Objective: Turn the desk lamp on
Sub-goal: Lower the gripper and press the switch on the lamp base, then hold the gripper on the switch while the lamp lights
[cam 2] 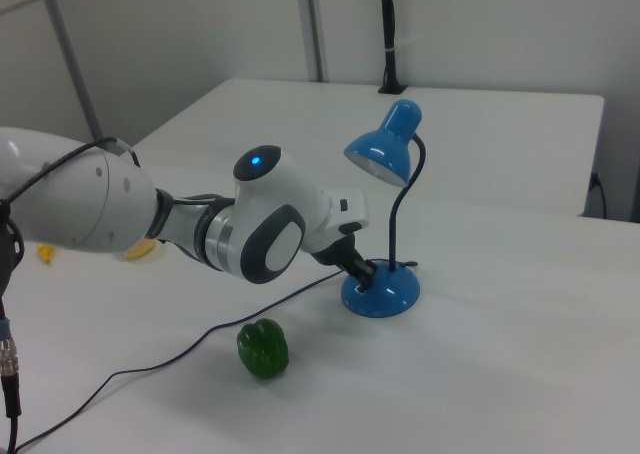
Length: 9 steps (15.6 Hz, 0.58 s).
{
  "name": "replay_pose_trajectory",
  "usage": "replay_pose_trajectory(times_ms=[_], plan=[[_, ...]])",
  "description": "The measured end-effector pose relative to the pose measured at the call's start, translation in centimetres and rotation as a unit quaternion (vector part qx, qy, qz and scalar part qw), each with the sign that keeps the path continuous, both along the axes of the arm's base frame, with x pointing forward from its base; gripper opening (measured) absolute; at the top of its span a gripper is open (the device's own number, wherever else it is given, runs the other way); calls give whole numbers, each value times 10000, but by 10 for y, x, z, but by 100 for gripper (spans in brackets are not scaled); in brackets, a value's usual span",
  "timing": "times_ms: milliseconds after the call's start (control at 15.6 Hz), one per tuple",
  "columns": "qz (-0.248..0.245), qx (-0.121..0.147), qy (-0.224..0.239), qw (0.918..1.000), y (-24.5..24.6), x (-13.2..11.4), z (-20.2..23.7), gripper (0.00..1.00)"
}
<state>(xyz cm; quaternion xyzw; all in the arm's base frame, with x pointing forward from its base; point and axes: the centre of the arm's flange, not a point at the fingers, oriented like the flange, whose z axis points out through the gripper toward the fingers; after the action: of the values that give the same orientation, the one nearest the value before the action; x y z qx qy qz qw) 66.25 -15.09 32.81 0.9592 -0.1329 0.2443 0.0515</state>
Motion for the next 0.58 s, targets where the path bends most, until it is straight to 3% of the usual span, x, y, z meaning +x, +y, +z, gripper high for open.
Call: replay_pose_trajectory(times_ms=[578], plan=[[38,-40,-78,10000,0,1,-2,1]])
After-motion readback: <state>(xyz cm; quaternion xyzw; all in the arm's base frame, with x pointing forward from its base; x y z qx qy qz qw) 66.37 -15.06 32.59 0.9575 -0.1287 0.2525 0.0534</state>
